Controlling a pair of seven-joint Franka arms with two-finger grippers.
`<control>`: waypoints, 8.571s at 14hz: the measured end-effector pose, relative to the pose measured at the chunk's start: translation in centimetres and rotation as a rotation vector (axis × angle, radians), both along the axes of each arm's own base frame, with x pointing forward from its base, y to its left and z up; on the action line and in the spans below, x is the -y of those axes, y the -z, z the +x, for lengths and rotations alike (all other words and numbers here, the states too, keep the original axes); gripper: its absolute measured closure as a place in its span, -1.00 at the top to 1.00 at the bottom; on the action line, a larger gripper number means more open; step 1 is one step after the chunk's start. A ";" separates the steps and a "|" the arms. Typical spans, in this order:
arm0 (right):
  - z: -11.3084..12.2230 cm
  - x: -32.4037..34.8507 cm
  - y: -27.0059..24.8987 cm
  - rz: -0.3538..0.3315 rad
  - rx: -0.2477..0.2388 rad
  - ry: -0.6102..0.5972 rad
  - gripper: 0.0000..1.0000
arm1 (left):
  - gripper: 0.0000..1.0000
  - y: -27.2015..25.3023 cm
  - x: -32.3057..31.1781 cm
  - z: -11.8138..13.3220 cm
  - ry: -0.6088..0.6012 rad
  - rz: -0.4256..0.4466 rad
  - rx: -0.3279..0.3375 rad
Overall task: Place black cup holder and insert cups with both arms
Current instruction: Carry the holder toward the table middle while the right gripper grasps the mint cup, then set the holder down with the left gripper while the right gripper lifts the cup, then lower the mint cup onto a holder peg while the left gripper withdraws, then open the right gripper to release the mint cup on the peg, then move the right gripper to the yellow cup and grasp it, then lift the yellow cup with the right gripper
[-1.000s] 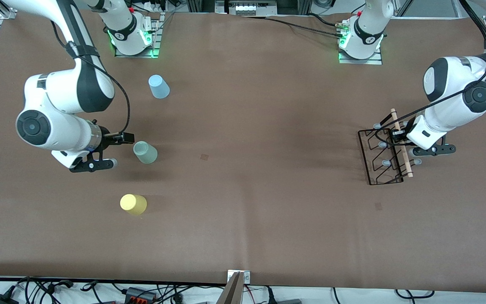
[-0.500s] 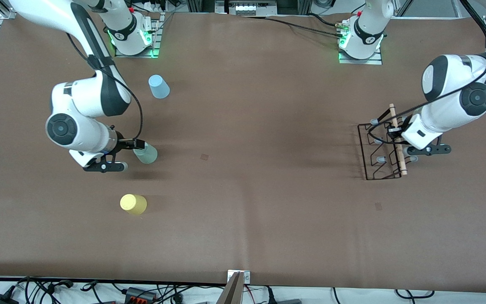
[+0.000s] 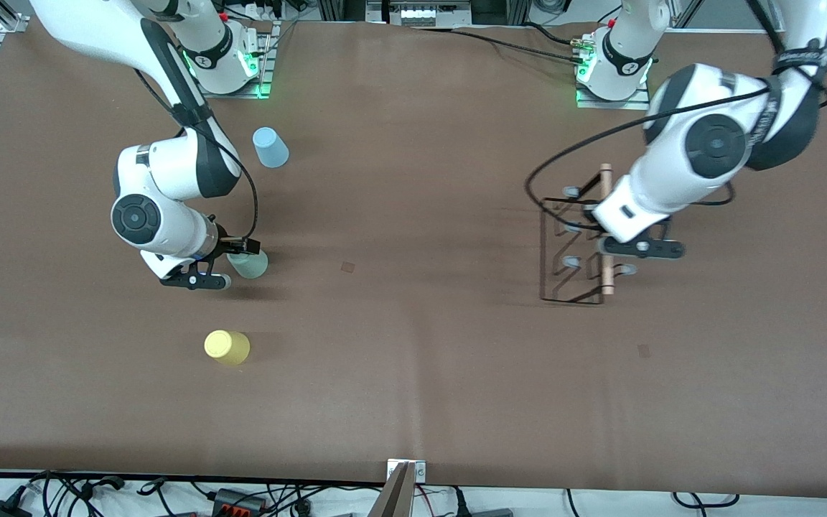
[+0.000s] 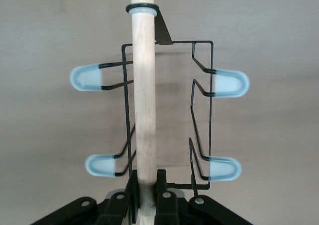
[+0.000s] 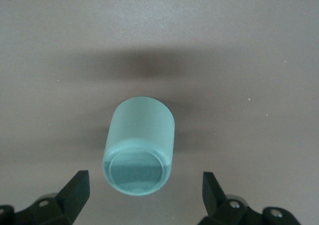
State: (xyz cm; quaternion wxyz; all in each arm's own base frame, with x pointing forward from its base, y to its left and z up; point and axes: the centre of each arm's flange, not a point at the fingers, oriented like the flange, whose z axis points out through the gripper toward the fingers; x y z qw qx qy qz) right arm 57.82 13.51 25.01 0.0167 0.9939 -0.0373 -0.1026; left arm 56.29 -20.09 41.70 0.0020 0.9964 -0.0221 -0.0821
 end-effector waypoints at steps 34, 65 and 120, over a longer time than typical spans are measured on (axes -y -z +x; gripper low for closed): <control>4.5 -5.1 -10.6 0.056 -0.057 -0.022 0.32 | 0.51 7.1 27.7 -2.9 -0.228 -0.185 -0.045; -8.9 -30.7 -10.7 0.185 -0.150 -0.464 0.32 | 1.00 -13.8 -14.9 -0.4 -0.120 0.045 0.086; 15.9 1.2 2.1 0.044 0.341 -0.153 1.00 | 1.00 -14.3 -13.5 -1.4 -0.169 0.057 0.057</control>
